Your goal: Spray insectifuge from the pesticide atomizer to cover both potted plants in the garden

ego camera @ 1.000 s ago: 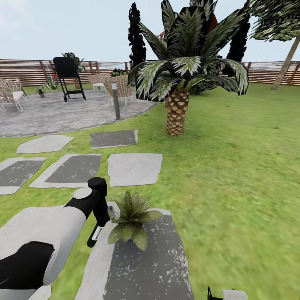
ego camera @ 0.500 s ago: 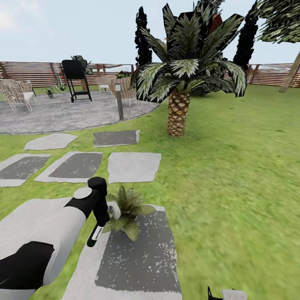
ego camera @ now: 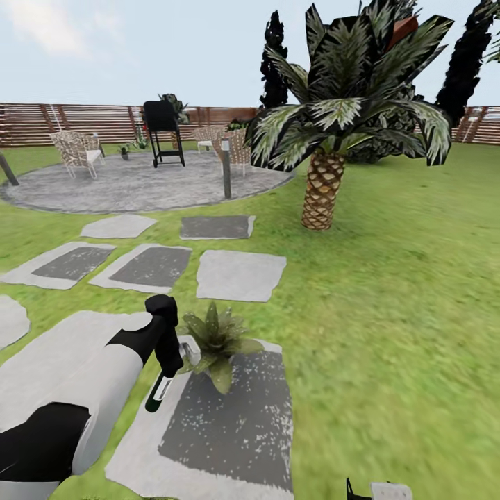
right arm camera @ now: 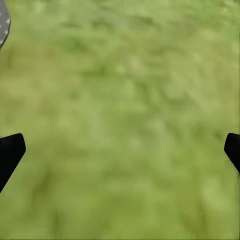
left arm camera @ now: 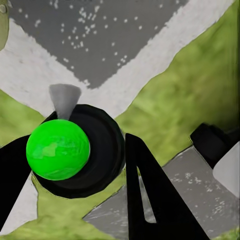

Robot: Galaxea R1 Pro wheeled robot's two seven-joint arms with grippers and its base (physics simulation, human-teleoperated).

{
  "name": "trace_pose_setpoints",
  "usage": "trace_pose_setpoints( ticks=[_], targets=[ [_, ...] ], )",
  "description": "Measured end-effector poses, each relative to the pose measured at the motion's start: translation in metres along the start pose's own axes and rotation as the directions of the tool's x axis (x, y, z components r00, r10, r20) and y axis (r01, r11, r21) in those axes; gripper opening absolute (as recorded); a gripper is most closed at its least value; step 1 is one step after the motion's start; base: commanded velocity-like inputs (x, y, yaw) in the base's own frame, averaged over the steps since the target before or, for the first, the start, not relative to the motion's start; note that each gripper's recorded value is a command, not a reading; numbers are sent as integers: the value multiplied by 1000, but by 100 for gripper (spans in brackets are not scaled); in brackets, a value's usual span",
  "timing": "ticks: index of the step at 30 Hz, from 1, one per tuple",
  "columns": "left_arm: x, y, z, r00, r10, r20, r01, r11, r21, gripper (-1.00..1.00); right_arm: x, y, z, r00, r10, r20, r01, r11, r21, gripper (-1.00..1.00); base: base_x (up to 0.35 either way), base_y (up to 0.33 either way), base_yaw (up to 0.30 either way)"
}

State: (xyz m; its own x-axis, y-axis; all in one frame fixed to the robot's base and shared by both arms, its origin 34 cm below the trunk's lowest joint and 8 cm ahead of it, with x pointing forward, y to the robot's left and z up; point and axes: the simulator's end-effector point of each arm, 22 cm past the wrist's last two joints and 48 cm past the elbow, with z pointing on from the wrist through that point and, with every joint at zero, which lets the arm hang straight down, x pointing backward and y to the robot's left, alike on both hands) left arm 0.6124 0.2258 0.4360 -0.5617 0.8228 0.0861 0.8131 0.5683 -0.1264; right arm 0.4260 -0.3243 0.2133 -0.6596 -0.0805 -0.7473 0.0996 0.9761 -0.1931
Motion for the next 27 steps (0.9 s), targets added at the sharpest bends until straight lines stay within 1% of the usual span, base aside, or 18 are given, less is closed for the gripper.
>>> trace_pose_setpoints(
  ticks=[4, 10, 15, 18, 20, 21, 24, 27],
  targets=[
    [1, 0, 0, 1000, -14, -1, 14, 1000, 0, -100, 0, 0, 0, 1000, 0, 0, 0, 1000, 0, 100, 34, -272, 276],
    [1, 1, 0, 1000, -17, -1, 17, 1000, -1, -100, 0, 0, 0, 1000, 0, 0, 0, 1000, 0, 100, 2, -274, 269],
    [4, 2, 2, 1000, -22, -6, 22, 1000, 1, -100, 0, 0, 0, 1000, 0, 0, 0, 1000, 0, 100, 0, -274, 66],
    [12, -8, 16, 999, -28, -19, 29, 999, 33, -100, 0, 0, 0, 1000, 0, -1, 0, 1000, 0, 100, 0, -273, 7],
    [15, -19, 29, 999, -39, -16, 40, 997, 68, -100, 0, 0, 0, 1000, -1, -1, 1, 1000, 0, 100, 0, -270, 2],
    [15, -18, 34, 999, -52, -6, 52, 997, 64, -100, 0, 0, 0, 1000, -1, -1, 1, 1000, 0, 100, 31, -269, 1],
    [14, -18, 38, 995, -94, 35, 91, 992, 84, -100, 0, 0, 0, 1000, -1, 0, 1, 1000, 0, 100, 67, -269, 0],
    [14, -14, 38, 993, -112, 50, 108, 991, 76, -100, 0, 0, 0, 1000, -1, 0, 1, 1000, 0, 100, 87, -268, 0]
  ],
)
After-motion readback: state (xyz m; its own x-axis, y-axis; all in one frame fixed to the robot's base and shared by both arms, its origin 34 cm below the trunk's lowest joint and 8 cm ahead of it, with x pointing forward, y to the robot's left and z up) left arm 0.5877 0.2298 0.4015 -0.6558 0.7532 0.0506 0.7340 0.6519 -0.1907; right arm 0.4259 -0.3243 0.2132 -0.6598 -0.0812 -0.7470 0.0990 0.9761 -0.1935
